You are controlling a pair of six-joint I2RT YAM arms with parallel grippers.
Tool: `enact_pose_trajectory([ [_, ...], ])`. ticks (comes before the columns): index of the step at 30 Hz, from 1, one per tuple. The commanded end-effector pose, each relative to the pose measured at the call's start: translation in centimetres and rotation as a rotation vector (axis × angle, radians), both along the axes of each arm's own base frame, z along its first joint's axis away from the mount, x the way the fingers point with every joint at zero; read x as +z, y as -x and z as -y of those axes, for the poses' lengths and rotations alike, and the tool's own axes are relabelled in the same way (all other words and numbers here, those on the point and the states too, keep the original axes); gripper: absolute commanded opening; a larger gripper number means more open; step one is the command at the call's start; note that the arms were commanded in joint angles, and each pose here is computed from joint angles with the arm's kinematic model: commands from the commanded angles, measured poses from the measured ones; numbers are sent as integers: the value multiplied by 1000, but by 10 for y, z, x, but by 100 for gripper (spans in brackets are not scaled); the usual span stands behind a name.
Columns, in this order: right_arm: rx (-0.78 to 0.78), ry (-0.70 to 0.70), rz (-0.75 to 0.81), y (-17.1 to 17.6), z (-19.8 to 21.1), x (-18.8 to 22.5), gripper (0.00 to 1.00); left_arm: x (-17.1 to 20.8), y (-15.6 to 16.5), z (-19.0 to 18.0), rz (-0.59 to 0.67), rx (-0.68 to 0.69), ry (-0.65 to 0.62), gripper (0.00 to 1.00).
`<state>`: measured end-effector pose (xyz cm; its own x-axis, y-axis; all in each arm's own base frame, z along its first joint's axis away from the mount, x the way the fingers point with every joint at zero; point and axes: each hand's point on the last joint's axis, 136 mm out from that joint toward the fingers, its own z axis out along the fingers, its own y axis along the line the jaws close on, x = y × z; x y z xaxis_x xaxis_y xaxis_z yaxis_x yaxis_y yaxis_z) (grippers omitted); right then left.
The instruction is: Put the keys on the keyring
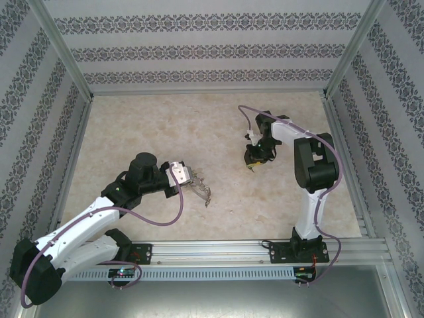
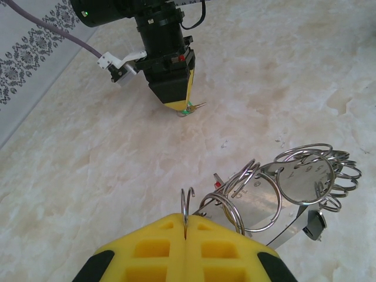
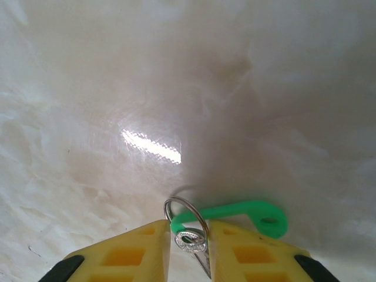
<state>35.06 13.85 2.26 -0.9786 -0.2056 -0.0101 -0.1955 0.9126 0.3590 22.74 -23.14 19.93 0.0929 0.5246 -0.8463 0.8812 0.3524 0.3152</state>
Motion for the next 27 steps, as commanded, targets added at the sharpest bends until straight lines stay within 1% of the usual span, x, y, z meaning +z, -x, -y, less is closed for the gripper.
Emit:
enact_pose_trajectory([
  [1, 0, 8, -37, 4, -3, 1, 23, 24, -6, 0, 62, 10, 60, 0],
  [4, 9, 27, -57, 7, -2, -1, 25, 23, -6, 1, 61, 9, 58, 0],
  [6, 18, 38, -57, 8, -2, -1, 24, 24, -5, 1, 61, 8, 60, 0],
  [10, 29, 39, -62, 10, -3, -1, 14, 25, -6, 0, 64, 10, 59, 0],
  [13, 46, 16, -57, 11, -6, 1, 8, 24, -6, 0, 59, 11, 59, 0],
  [16, 66, -75, -36, 13, -18, 11, 6, 23, -5, 1, 59, 8, 58, 0],
  [18, 65, -101, -19, 12, -21, 16, 5, 22, -6, 0, 57, 10, 56, 0],
  [21, 41, -99, -17, 11, -20, 20, 8, 22, -6, 1, 56, 10, 57, 0],
  [22, 23, -96, -26, 12, -19, 20, 10, 22, -6, 1, 56, 9, 56, 0],
  [24, -24, -72, -31, 11, -16, 19, 24, 21, -6, 1, 53, 8, 53, 0],
  [27, -82, -46, 0, 8, -15, 21, 30, 20, -6, 1, 50, 6, 52, 0],
])
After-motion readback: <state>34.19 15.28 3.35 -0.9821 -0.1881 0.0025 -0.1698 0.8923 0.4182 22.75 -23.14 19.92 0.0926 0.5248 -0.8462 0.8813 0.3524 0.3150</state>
